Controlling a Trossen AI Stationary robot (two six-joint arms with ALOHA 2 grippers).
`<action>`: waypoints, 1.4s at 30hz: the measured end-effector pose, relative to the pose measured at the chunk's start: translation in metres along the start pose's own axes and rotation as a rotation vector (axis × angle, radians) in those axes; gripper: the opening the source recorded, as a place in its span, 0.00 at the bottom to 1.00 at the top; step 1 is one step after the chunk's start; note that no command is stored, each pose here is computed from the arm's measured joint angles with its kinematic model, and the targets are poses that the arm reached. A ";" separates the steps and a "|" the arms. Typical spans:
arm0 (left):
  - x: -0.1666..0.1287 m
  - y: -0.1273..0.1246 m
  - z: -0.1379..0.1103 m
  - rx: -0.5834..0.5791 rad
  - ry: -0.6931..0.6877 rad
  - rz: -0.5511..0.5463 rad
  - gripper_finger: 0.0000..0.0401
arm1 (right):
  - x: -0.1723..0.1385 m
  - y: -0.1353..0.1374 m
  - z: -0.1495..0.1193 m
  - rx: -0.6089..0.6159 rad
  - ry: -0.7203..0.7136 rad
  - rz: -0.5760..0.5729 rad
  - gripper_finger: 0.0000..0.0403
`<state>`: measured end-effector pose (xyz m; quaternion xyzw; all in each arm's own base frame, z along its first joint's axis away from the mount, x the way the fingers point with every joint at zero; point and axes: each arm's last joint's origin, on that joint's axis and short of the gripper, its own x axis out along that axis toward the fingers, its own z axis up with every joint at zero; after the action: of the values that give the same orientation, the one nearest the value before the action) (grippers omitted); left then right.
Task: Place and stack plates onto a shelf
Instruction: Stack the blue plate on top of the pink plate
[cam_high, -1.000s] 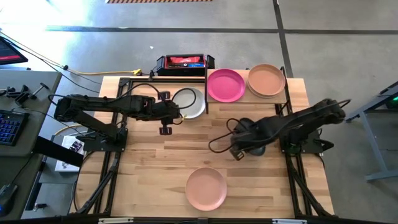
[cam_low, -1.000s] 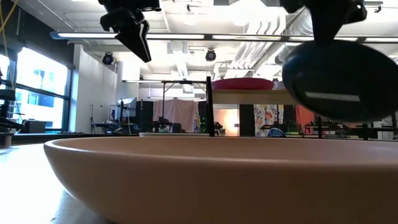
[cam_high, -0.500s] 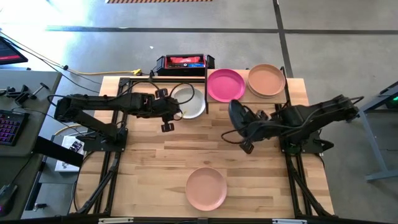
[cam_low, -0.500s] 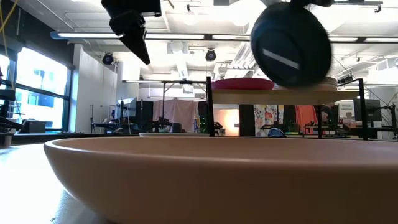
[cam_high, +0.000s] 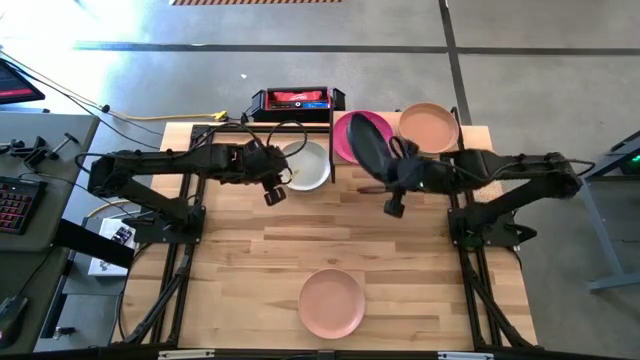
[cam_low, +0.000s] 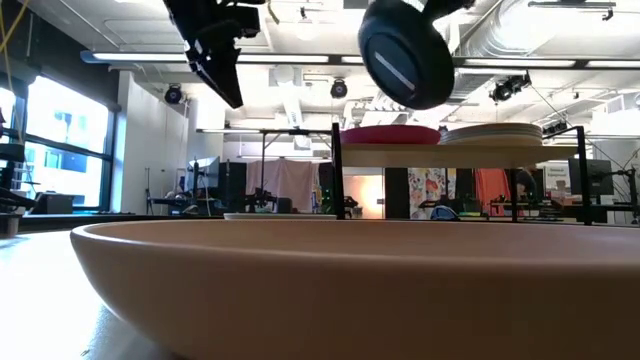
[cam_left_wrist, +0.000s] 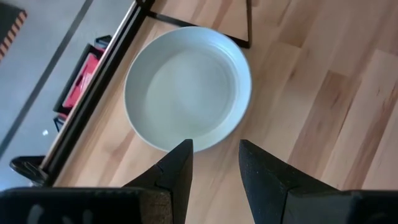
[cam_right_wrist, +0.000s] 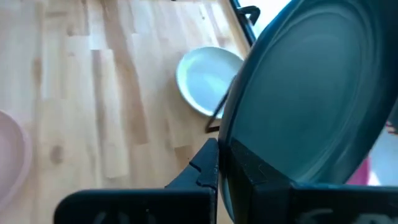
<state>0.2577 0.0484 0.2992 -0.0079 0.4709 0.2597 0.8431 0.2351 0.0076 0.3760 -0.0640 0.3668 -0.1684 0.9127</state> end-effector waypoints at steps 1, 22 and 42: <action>0.000 0.000 0.000 -0.010 0.000 0.000 0.30 | 0.002 -0.004 0.001 -0.015 -0.001 -0.006 0.00; 0.000 0.000 0.000 -0.167 0.000 -0.002 0.30 | 0.051 -0.066 -0.008 -0.252 0.171 0.063 0.00; 0.000 0.000 0.000 -0.187 0.000 -0.002 0.30 | 0.088 -0.075 -0.021 -0.353 0.398 0.025 0.00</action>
<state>0.2578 0.0479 0.2992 -0.0870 0.4446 0.3015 0.8389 0.2600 -0.0937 0.3217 -0.1833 0.5634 -0.0997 0.7994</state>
